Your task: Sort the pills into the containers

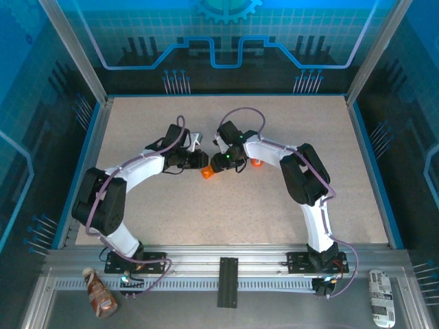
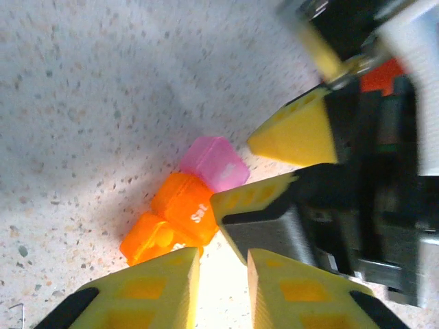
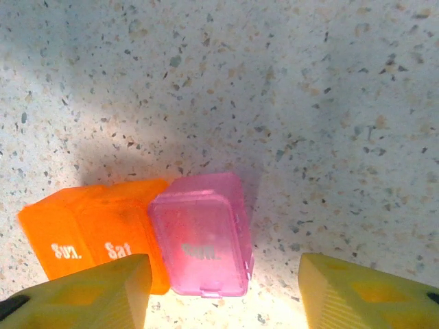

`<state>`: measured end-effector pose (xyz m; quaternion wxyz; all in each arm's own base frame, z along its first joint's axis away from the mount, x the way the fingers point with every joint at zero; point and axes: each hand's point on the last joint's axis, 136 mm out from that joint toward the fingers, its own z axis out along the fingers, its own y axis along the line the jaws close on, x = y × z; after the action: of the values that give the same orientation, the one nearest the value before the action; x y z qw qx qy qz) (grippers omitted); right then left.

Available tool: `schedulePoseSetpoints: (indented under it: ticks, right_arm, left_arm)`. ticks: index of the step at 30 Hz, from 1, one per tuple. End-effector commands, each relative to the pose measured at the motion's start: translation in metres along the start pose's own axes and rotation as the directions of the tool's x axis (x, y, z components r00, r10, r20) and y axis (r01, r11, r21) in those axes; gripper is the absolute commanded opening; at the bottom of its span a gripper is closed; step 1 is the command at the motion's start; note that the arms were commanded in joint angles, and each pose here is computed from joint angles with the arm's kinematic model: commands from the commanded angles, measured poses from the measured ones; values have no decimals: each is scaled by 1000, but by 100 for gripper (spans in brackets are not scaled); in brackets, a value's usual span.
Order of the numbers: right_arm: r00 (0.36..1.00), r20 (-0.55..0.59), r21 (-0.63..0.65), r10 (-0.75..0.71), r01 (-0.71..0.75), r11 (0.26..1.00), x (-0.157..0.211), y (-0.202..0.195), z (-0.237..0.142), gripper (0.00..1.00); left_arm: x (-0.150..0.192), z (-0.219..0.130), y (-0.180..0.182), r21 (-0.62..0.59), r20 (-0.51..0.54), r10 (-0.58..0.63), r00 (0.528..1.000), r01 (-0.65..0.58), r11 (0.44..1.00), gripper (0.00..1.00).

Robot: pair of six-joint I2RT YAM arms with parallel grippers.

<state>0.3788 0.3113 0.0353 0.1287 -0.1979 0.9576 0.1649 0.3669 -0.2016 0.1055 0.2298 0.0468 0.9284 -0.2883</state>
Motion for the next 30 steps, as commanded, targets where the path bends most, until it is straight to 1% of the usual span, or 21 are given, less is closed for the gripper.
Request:
schedulePoseSetpoints:
  ticks: [1, 5, 8, 10, 12, 14, 15, 16, 17, 18, 19, 22, 23, 24, 25, 27, 28, 30]
  right_arm:
    - [1000, -8, -21, 11, -11, 1000, -11, 0, -11, 60]
    - [1000, 27, -57, 11, -9, 998, -30, 7, -26, 60]
    - [998, 65, -78, 9, -4, 997, -43, 12, -44, 60]
    - [993, 119, -93, 8, 3, 996, -55, 17, -68, 61]
    - [982, 188, -119, 22, 1, 993, -67, 20, -99, 61]
    - [963, 265, -142, 43, -5, 990, -79, 18, -135, 62]
    - [950, 306, -155, 55, -7, 988, -84, 16, -156, 63]
    - [935, 348, -166, 68, -10, 986, -89, 13, -176, 65]
    - [921, 382, -175, 82, -15, 984, -92, 8, -193, 66]
    - [903, 418, -187, 98, -20, 982, -94, 2, -211, 68]
    - [880, 461, -197, 113, -23, 980, -95, -4, -232, 70]
    - [821, 549, -205, 158, -51, 977, -90, -31, -276, 76]
    - [809, 563, -200, 170, -66, 978, -86, -41, -282, 80]
    - [788, 590, -186, 177, -81, 979, -80, -52, -295, 82]
    - [770, 612, -173, 181, -93, 980, -73, -63, -305, 86]
    - [732, 653, -150, 197, -130, 980, -60, -83, -323, 100]
    - [712, 672, -139, 203, -148, 979, -53, -93, -330, 100]
    - [672, 707, -112, 218, -199, 974, -38, -113, -341, 100]
  left_arm:
    - [-25, -24, -16, 19, 81, 34, 996, -36, 999, 29]
    - [-39, -38, -24, 19, 134, 58, 989, -61, 998, 33]
    - [-48, -50, -30, 17, 174, 77, 982, -82, 997, 35]
    - [-56, -63, -36, 13, 217, 97, 971, -102, 995, 38]
    - [-64, -78, -42, 6, 265, 120, 957, -126, 992, 44]
    - [-73, -95, -48, -6, 322, 142, 936, -148, 989, 55]
    - [-78, -104, -53, -8, 353, 155, 923, -163, 987, 64]
    - [-83, -113, -57, -16, 382, 166, 909, -174, 985, 76]
    - [-87, -121, -59, -26, 406, 175, 897, -180, 983, 95]
    - [-91, -130, -61, -38, 430, 187, 883, -189, 981, 99]
    - [-95, -138, -63, -52, 451, 200, 870, -198, 979, 99]
    - [-103, -160, -64, -112, 512, 247, 823, -221, 969, 99]
    - [-105, -165, -63, -134, 529, 265, 806, -229, 964, 99]
    - [-106, -171, -61, -163, 548, 289, 785, -238, 957, 99]
    - [-107, -176, -58, -194, 564, 312, 765, -245, 950, 99]
    - [-108, -184, -50, -256, 598, 348, 722, -240, 937, 99]
    - [-109, -187, -43, -291, 612, 362, 703, -226, 930, 99]
    - [-107, -188, -31, -343, 619, 386, 684, -207, 916, 99]
